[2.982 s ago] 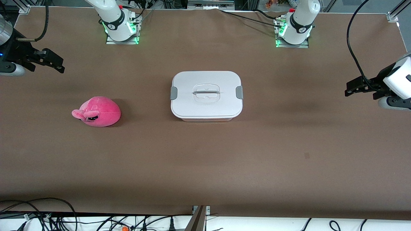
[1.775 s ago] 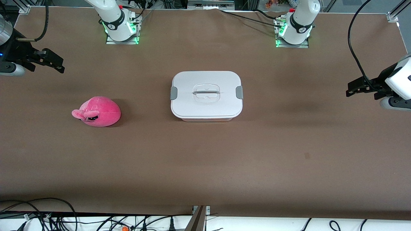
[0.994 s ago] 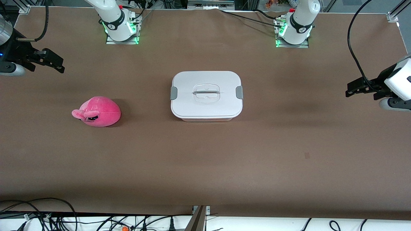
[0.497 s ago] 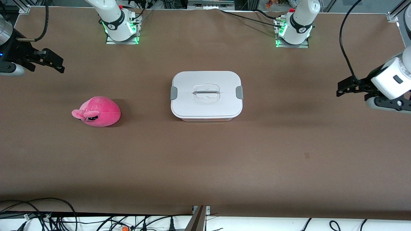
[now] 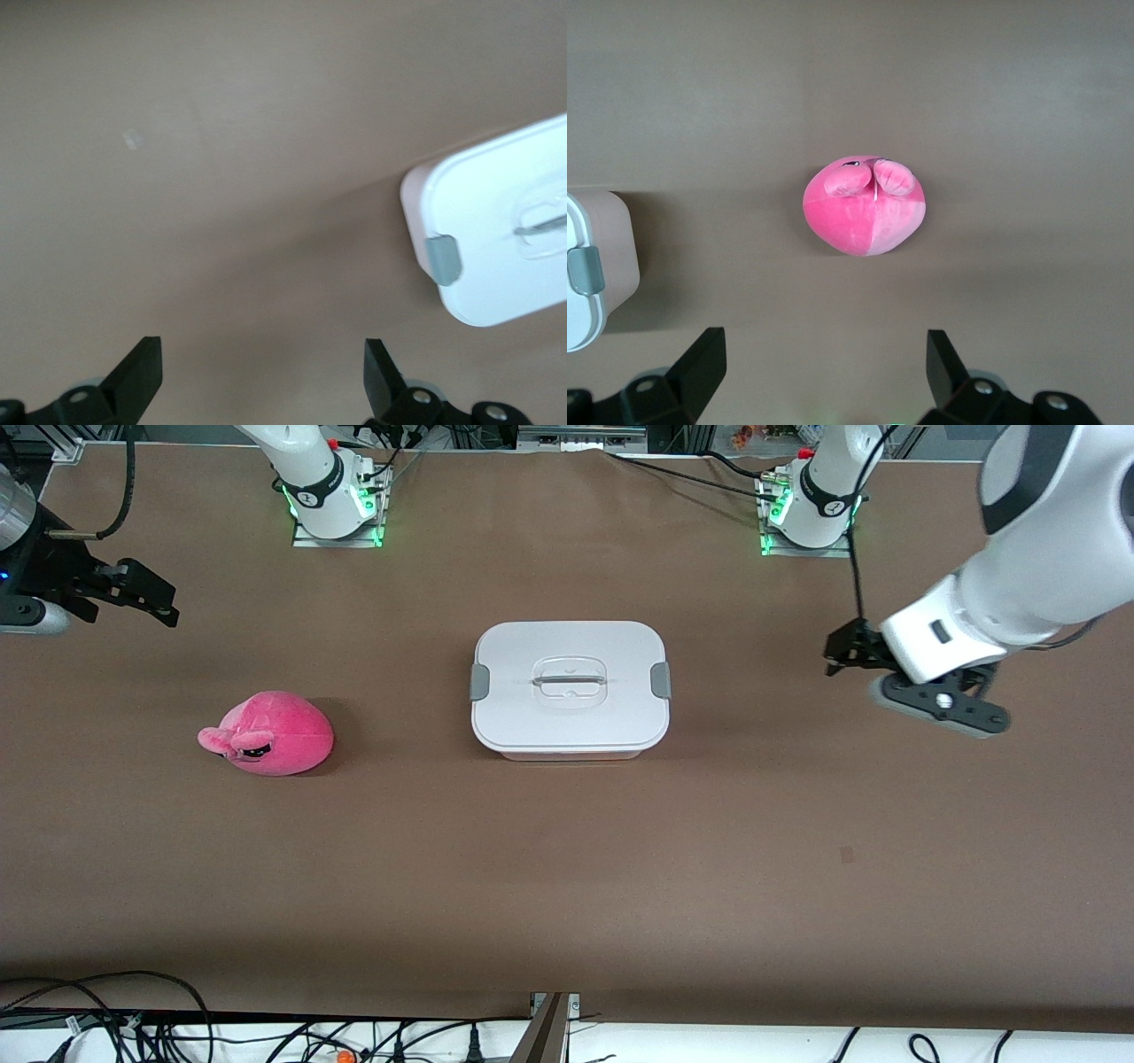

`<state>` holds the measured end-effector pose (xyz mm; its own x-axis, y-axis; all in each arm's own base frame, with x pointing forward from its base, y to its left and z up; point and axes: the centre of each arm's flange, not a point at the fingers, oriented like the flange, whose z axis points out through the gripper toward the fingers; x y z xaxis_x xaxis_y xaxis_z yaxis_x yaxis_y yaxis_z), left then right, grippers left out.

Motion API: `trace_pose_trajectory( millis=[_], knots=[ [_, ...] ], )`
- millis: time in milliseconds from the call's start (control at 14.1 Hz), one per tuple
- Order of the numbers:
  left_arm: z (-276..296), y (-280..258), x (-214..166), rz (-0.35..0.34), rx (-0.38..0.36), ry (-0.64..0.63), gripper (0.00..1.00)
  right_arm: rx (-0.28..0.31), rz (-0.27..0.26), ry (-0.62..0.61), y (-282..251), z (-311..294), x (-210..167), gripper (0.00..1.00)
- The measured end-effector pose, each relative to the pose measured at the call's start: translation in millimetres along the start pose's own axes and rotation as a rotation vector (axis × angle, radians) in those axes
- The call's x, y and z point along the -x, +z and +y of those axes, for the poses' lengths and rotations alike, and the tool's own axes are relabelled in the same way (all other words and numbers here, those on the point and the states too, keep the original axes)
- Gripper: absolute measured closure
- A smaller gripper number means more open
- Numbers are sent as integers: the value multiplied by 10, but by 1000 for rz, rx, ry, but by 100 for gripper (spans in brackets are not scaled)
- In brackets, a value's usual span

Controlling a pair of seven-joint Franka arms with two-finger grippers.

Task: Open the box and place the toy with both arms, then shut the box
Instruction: 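Move the left gripper over the white box lid handle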

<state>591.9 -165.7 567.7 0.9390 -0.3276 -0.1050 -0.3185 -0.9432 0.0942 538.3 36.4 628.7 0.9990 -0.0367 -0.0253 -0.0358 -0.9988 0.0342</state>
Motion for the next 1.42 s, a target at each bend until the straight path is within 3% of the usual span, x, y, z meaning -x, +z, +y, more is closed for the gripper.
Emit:
trace_pose_trajectory(
  millis=[639, 1065, 1420],
  knots=[
    [1381, 544, -131, -85, 46, 229, 0, 0, 0, -2, 0, -13, 2, 0],
    [2517, 1037, -193, -36, 89, 479, 0, 0, -1, 5, 2, 26, -2, 0],
    [2826, 1470, -342, 5, 87, 754, 0, 0, -1, 5, 3, 26, -2, 0]
  ],
)
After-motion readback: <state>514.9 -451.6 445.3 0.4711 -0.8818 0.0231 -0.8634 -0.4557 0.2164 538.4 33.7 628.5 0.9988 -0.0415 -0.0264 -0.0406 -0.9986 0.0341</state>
